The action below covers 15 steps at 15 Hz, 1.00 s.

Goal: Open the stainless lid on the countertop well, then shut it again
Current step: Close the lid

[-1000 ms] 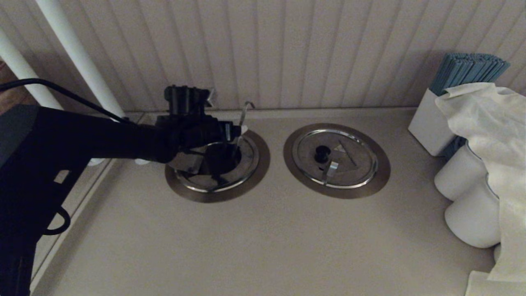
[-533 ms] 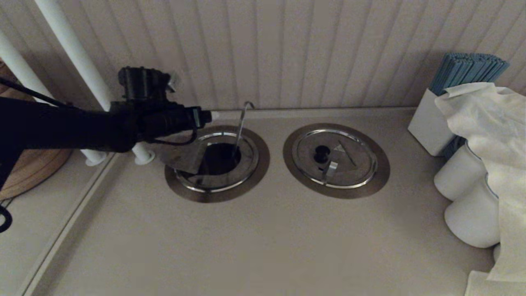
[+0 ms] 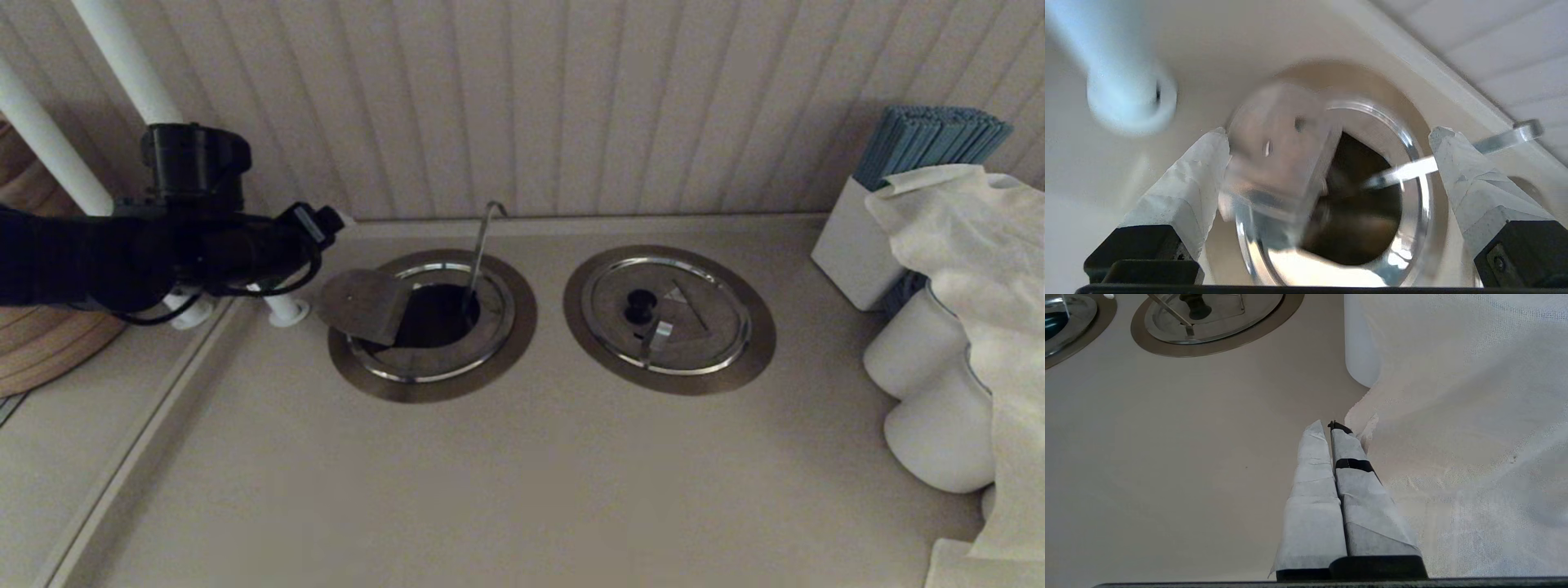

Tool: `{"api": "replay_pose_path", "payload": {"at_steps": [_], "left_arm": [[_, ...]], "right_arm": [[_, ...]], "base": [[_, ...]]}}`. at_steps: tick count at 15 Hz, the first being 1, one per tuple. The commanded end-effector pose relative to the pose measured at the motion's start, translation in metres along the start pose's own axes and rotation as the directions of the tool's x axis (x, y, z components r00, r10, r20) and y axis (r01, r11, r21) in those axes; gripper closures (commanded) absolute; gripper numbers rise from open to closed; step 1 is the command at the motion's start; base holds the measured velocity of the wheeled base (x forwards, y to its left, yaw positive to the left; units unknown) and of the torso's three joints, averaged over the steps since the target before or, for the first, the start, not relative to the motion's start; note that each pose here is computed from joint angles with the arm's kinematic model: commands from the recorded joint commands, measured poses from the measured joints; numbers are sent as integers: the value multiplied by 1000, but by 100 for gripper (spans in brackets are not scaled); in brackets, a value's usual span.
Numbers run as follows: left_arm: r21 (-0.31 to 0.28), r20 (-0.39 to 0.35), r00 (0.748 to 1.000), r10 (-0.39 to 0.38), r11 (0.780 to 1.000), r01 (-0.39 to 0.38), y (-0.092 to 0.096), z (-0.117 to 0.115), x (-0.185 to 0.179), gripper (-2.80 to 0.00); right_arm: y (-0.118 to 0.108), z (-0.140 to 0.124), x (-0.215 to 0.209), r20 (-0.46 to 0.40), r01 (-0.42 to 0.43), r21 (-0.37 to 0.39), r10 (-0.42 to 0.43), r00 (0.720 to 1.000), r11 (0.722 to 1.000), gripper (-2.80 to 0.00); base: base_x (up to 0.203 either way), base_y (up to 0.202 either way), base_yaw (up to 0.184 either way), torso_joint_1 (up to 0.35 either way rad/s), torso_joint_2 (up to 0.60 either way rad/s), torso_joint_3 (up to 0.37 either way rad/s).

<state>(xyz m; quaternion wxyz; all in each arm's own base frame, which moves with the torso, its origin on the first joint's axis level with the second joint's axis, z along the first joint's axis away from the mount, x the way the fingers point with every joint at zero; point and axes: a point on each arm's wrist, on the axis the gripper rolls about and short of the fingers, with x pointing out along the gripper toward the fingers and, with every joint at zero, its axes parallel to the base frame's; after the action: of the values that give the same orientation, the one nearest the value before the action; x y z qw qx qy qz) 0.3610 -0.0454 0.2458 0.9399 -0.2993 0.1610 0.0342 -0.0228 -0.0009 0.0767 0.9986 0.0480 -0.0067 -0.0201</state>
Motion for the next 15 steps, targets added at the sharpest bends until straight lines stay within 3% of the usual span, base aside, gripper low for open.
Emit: {"api": "replay_pose_path", "payload": {"at_steps": [1,7,15], "left_arm": [[-21,-21,1000,22,1000,-23,2,-1,-7,-280],[-1,-108,986,124,992,-125,8,-36,30,-280],[4,-118,984,136,991,-136,14,-46,45,-280]], "right_arm": [[0,0,0,-1,1,1,-1,1000,1000,0],[0,0,0,1,1,1,-1,1000,1000,0],[0,0,0,-1,1,1,-1,1000,1000,0]], "base": [[0,0,0,0,0,0],[0,0,0,0,0,0],[0,0,0,0,0,0]]}}
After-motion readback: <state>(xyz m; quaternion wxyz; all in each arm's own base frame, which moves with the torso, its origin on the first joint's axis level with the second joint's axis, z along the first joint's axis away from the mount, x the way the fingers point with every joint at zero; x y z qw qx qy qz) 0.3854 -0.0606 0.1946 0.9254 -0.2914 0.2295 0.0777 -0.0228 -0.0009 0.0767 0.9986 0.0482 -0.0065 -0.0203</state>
